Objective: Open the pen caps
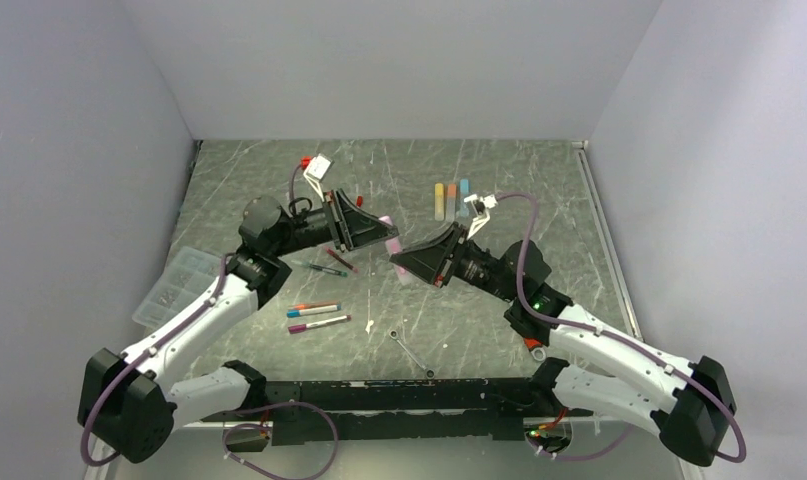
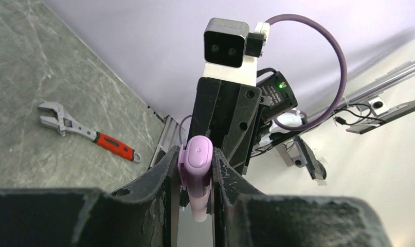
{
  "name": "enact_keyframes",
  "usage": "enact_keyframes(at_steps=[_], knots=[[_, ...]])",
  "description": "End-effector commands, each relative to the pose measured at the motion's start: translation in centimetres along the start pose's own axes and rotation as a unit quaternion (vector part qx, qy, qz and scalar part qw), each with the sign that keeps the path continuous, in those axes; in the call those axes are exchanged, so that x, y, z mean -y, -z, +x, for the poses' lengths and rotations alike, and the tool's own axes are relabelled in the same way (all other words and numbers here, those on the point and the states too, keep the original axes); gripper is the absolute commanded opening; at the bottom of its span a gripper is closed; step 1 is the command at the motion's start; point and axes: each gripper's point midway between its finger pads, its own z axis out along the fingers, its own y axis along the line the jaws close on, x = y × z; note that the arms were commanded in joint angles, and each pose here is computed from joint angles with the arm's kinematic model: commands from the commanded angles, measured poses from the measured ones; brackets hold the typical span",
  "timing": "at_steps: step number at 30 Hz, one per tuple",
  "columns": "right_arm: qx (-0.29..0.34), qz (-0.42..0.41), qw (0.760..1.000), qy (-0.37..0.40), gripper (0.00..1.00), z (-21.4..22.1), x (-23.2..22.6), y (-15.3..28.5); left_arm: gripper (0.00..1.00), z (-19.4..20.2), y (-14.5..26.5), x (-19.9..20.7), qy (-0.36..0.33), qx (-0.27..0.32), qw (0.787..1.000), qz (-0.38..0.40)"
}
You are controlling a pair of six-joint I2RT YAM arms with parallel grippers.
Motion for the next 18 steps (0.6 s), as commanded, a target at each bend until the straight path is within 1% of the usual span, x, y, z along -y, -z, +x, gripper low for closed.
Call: enact_keyframes(at_steps=[1, 11, 18], knots=[[-0.024, 0.036, 0.999, -0.006, 0.0, 1.9, 1.5, 1.6, 0.0, -8.3, -0.1, 3.9, -0.091, 0.138, 0.985, 0.046], [-0.017, 0.041, 0.999, -0.014, 0.0, 1.8, 1.4, 2.3, 0.0, -9.7, -0.1, 3.9, -0.117, 0.166, 0.979, 0.03], [-0.013, 0.042, 0.999, -0.023, 0.0, 1.8, 1.5, 2.3, 0.0, -11.9, 0.1, 4.1, -0.137, 0.202, 0.97, 0.017]])
